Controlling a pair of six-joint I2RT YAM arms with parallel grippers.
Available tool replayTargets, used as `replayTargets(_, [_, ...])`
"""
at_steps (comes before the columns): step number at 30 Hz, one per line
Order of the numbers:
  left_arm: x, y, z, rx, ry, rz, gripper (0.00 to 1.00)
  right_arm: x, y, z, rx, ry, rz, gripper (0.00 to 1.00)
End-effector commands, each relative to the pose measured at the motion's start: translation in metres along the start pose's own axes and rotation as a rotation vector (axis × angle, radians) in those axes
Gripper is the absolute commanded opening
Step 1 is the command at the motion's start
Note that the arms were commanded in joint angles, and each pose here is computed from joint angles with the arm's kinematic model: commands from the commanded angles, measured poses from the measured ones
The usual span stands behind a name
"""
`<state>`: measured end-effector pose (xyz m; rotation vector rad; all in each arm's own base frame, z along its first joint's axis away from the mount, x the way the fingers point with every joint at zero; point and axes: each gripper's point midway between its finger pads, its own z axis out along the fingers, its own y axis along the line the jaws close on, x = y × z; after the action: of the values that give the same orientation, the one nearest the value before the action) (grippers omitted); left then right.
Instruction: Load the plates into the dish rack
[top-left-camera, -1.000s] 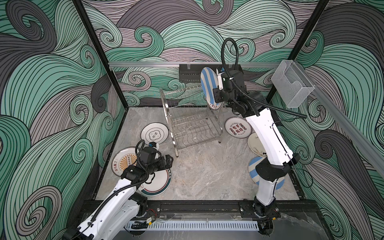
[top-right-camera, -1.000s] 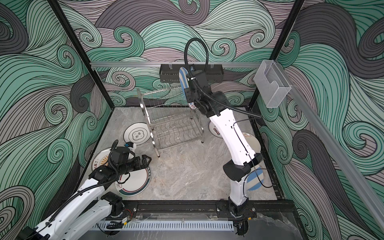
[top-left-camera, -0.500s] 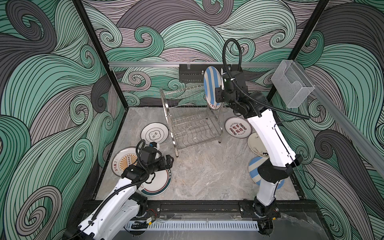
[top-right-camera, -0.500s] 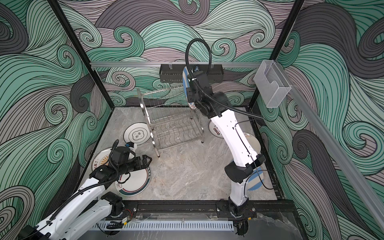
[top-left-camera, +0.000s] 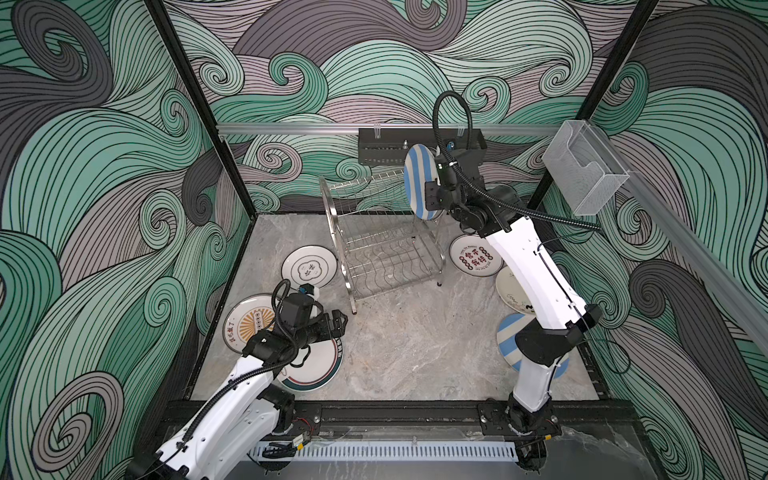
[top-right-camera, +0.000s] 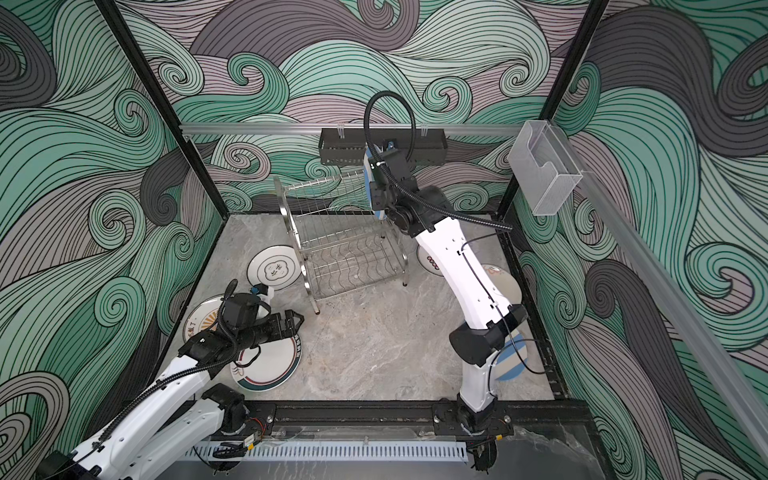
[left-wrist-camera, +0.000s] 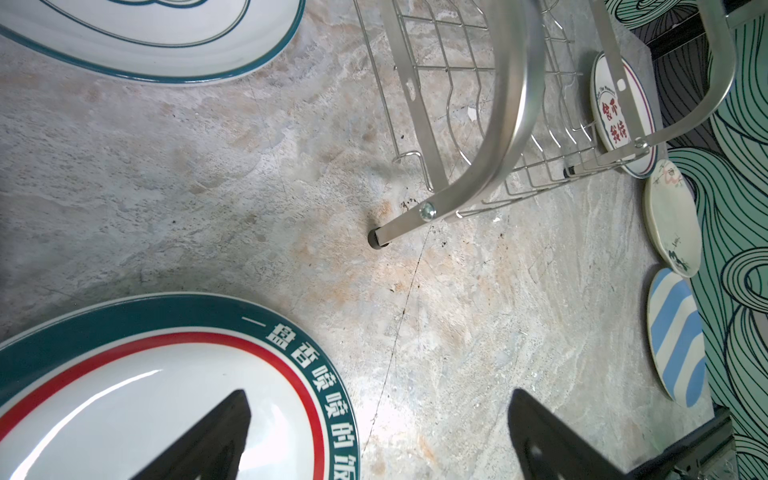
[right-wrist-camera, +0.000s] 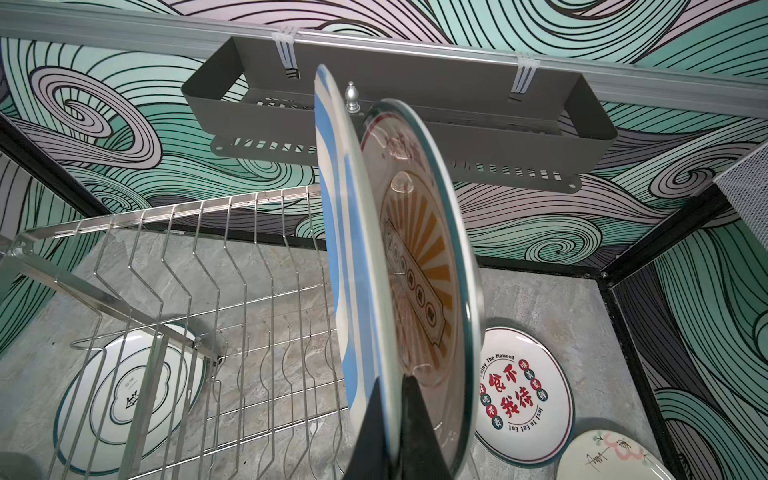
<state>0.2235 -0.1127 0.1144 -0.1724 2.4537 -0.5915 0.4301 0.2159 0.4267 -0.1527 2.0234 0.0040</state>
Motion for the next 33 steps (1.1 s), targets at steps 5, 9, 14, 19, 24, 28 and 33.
replayTargets(5, [-0.002,-0.001,-0.005,0.004,-0.005,0.006,0.99,-0.021,-0.007,-0.013,-0.002,-0.082,0.078,0.00])
replayTargets(9, [-0.002,0.000,-0.005,0.001,-0.005,0.005,0.99,-0.014,-0.005,-0.006,0.002,-0.066,0.080,0.00])
replayTargets(14, [-0.001,0.001,-0.003,-0.008,-0.002,0.005,0.98,-0.008,-0.009,-0.006,0.017,-0.060,0.080,0.00])
replayTargets(19, [0.001,0.005,-0.002,-0.022,0.004,-0.001,0.99,-0.005,-0.010,-0.008,0.013,-0.064,0.074,0.01])
replayTargets(24, [0.006,0.008,0.001,-0.029,0.016,-0.016,0.98,-0.009,-0.010,-0.013,-0.005,-0.076,0.052,0.26])
replayTargets(28, [0.010,0.011,0.002,-0.034,0.021,-0.040,0.99,-0.014,-0.003,-0.020,-0.061,-0.085,0.040,0.42])
replayTargets(33, [0.017,0.020,0.005,-0.065,0.036,-0.059,0.99,-0.024,0.010,-0.037,-0.169,-0.105,0.013,0.58])
